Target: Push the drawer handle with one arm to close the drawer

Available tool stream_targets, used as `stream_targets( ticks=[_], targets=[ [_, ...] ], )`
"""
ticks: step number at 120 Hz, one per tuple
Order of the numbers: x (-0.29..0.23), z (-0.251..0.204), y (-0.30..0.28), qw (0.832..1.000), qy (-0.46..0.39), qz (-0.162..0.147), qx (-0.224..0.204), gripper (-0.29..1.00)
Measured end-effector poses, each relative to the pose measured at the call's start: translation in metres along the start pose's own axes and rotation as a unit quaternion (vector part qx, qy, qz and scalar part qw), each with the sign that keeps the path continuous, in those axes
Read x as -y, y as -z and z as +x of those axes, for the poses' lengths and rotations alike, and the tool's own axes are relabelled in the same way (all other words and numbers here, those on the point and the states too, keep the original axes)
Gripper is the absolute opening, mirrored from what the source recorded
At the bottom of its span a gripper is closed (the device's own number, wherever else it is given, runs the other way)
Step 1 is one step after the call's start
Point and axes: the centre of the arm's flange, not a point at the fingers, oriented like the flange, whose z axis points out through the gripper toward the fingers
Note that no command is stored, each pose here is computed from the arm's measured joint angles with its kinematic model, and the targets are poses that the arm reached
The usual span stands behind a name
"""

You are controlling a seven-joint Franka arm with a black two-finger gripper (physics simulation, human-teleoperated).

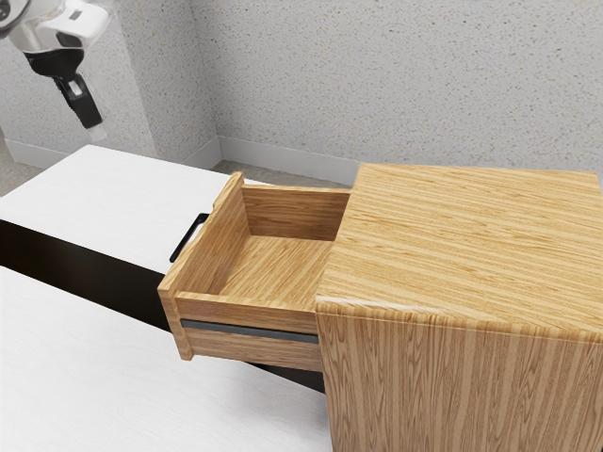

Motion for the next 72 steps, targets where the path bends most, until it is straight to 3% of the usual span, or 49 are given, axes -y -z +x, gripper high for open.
stream_targets(
  ticks=[28,51,72],
  targets=[
    [0.004,-0.009,-0.060,0.990,-0.138,0.024,-0.029,0.25],
    [-0.005,0.015,-0.086,0.970,-0.236,-0.033,-0.043,0.08],
    [-0.021,0.021,-0.115,0.939,-0.338,-0.038,-0.049,-0.01]
  ],
)
